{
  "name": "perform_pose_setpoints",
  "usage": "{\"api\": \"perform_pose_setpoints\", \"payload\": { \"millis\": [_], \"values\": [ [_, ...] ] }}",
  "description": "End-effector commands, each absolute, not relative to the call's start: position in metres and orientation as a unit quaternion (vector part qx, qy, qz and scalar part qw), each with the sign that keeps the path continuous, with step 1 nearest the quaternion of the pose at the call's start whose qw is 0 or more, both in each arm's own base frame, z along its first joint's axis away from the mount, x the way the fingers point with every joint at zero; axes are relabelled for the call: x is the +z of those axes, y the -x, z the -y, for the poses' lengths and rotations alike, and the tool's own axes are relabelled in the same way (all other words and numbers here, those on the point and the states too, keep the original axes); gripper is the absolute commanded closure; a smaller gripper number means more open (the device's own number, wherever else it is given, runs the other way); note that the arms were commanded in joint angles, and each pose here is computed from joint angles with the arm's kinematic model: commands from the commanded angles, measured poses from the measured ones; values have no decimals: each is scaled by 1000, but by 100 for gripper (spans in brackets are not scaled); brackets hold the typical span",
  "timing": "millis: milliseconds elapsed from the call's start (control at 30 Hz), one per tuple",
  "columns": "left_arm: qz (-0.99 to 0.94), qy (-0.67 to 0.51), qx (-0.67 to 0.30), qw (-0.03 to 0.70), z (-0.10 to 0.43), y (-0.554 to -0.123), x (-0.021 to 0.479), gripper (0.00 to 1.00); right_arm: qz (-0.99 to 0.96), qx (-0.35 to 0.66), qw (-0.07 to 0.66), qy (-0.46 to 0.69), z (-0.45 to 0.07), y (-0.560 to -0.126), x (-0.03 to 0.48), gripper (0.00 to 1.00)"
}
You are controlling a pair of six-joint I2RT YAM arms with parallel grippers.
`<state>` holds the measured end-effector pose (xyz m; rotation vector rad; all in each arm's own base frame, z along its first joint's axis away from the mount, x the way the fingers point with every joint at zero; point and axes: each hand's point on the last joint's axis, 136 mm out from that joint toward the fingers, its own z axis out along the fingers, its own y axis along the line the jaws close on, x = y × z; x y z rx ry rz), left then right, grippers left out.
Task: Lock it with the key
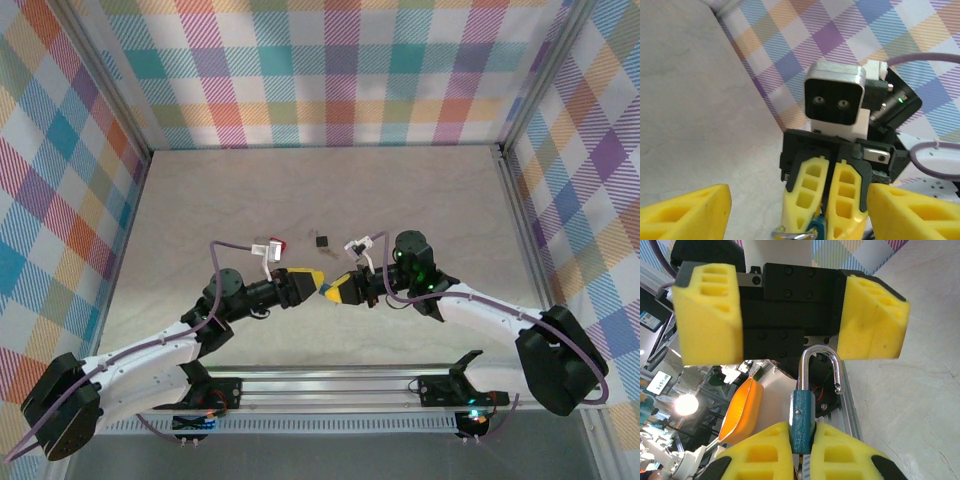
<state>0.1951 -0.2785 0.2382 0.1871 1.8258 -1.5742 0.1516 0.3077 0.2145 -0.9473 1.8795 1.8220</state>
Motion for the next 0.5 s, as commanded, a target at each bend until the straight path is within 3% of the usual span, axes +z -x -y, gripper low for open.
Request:
{"api": "perform_pose_setpoints", "payload": {
  "millis": [0, 200, 467],
  "values": [
    [-669, -104, -645, 355, 283, -185, 262, 29, -645, 651, 189, 352, -310, -152, 228, 100],
    [-665, -115, -648, 354, 282, -180, 267, 34, -655, 645, 187, 346, -311, -156, 223, 100],
    [-679, -129, -630, 354, 277, -173, 262, 50, -655, 643, 194, 347, -310, -155, 225, 100]
  ]
}}
